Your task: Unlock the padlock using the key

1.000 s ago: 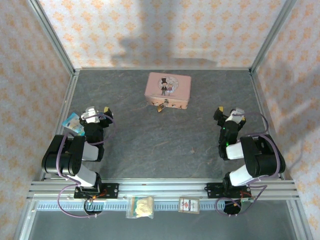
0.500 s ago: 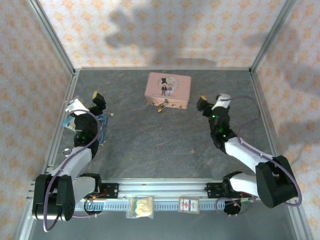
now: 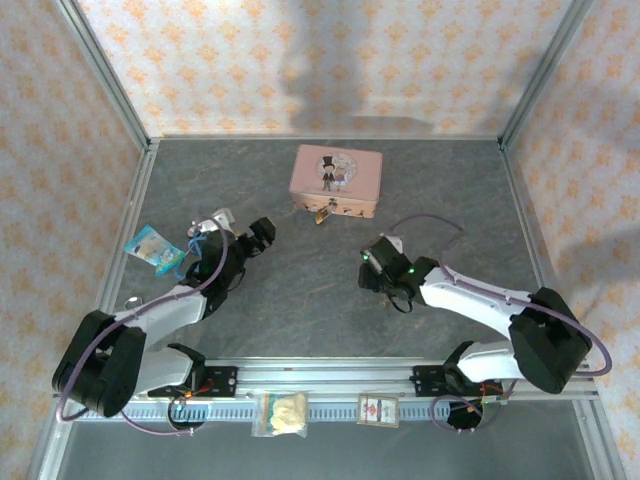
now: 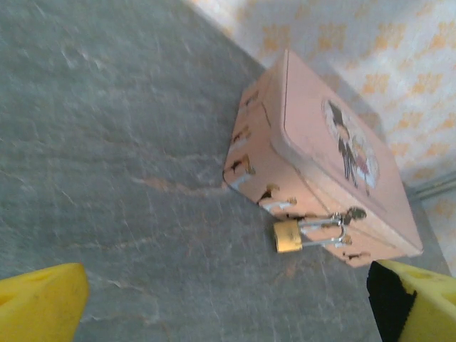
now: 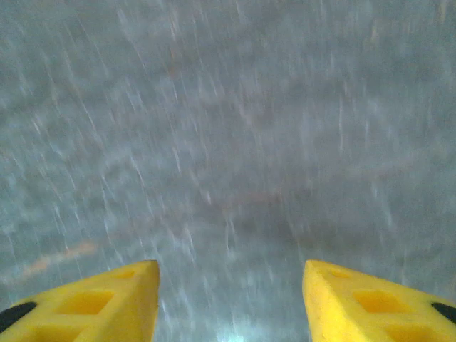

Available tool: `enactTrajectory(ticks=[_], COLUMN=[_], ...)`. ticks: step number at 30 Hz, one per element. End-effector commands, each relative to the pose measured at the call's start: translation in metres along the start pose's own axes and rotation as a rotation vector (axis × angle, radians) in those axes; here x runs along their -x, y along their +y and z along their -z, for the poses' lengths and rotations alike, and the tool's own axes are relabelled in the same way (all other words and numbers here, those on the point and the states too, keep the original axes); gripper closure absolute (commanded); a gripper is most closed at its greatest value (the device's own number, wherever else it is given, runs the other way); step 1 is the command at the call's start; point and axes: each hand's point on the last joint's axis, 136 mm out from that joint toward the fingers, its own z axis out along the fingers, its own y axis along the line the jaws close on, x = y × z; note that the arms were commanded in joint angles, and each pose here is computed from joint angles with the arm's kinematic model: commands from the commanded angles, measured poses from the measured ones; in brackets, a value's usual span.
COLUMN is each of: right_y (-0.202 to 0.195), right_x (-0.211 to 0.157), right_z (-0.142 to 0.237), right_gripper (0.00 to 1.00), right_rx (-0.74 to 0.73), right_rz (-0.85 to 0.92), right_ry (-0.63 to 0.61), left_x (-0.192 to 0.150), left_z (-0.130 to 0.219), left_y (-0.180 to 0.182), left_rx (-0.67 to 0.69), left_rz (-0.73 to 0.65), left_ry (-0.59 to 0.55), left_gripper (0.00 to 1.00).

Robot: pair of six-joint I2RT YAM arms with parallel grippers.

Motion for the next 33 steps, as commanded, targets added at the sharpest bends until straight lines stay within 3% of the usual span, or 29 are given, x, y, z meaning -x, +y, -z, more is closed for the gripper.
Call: enactTrajectory(ticks=[1, 4, 11, 19, 26, 29, 33], right_y=[-0.030, -0.046, -0.044, -0.041, -0.043, -0.036, 0.004], right_x=[-0.036, -0.043, -0.055, -0.055, -0.059, -0.047, -0.010], right_z=[0.007, 0.008, -0.007, -0.016, -0.023, -0.017, 0.004], right_gripper=[0.56, 0.65, 0.67, 0.71, 0.88, 1.00, 1.00], right_rx=[-0.098, -0.138, -0.074, -0.054, -0.069, -0.042, 0.124], right_rz=[-0.114, -0.141, -0.207, -0.195, -0.171, -0.125, 0.033], right_ry=[0.120, 0.102, 0.103, 0.094, 0.105, 0.072, -0.029], left_x=[0.003, -0.004, -0.017, -0.018, -0.016, -0.013, -0.011], left_z=[-0.010, -0.015, -0.037, -0.036, -0.032, -0.030, -0.024], left_y=[-0.025, -0.043, -0.070, -0.072, -0.072, -0.074, -0.084], left_rx=[-0.053, -0.143, -0.214, -0.213, -0.211, -0.214, -0.258], left_rz=[0.035, 0.052, 0.054, 0.064, 0.068, 0.066, 0.094], left_ry=[-0.001, 0.002, 0.077, 0.069, 0.066, 0.060, 0.065], left_gripper=[0.01, 0.01, 0.01, 0.01, 0.01, 0.01, 0.01])
